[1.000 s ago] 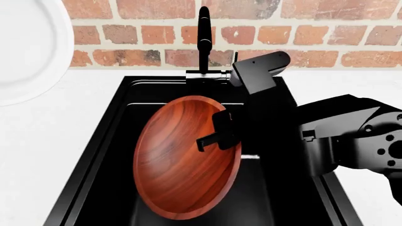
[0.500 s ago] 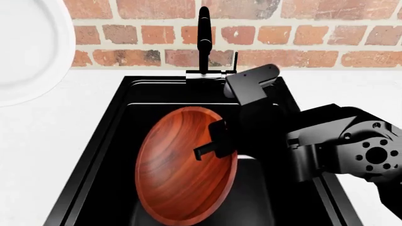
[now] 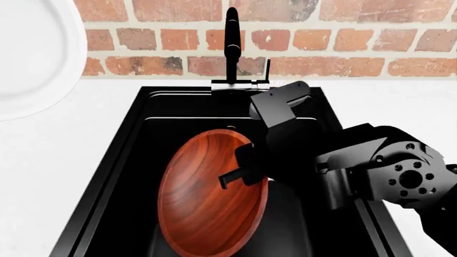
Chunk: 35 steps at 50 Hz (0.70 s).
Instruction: Stack the bowls in the sink.
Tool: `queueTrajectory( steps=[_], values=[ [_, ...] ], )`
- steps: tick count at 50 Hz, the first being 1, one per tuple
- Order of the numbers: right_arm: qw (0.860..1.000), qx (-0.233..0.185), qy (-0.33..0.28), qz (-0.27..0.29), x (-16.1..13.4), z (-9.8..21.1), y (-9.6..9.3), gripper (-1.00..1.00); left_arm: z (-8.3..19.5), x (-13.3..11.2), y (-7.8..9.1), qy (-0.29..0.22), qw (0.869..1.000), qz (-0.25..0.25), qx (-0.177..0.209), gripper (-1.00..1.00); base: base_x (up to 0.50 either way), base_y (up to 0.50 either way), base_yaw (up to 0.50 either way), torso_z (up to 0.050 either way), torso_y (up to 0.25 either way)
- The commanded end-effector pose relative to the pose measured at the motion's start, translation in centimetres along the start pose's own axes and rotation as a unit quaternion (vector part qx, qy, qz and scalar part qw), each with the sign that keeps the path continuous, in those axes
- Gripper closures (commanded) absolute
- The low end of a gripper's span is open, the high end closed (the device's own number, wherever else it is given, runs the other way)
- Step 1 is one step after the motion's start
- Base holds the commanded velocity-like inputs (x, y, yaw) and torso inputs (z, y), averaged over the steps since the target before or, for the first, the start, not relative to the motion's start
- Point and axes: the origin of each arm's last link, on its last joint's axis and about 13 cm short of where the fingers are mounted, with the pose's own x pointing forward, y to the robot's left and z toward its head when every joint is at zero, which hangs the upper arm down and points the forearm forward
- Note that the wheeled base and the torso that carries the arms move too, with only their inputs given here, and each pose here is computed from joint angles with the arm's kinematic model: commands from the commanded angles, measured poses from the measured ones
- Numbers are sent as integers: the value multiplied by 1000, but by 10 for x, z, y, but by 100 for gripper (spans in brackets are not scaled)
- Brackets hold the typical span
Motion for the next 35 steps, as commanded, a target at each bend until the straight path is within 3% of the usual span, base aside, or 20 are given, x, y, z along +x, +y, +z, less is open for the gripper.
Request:
queueTrajectory(
  steps=[1, 35],
  values=[
    [1000, -4, 0, -4, 5, -2, 1, 100, 6, -5, 3, -24, 1000, 8, -15, 100, 0, 0, 0, 0, 0],
    [1000, 4, 11, -9, 28, -13, 2, 100, 4, -4, 3, -20, 1000, 5, -15, 100, 0, 0, 0, 1, 1]
  ],
)
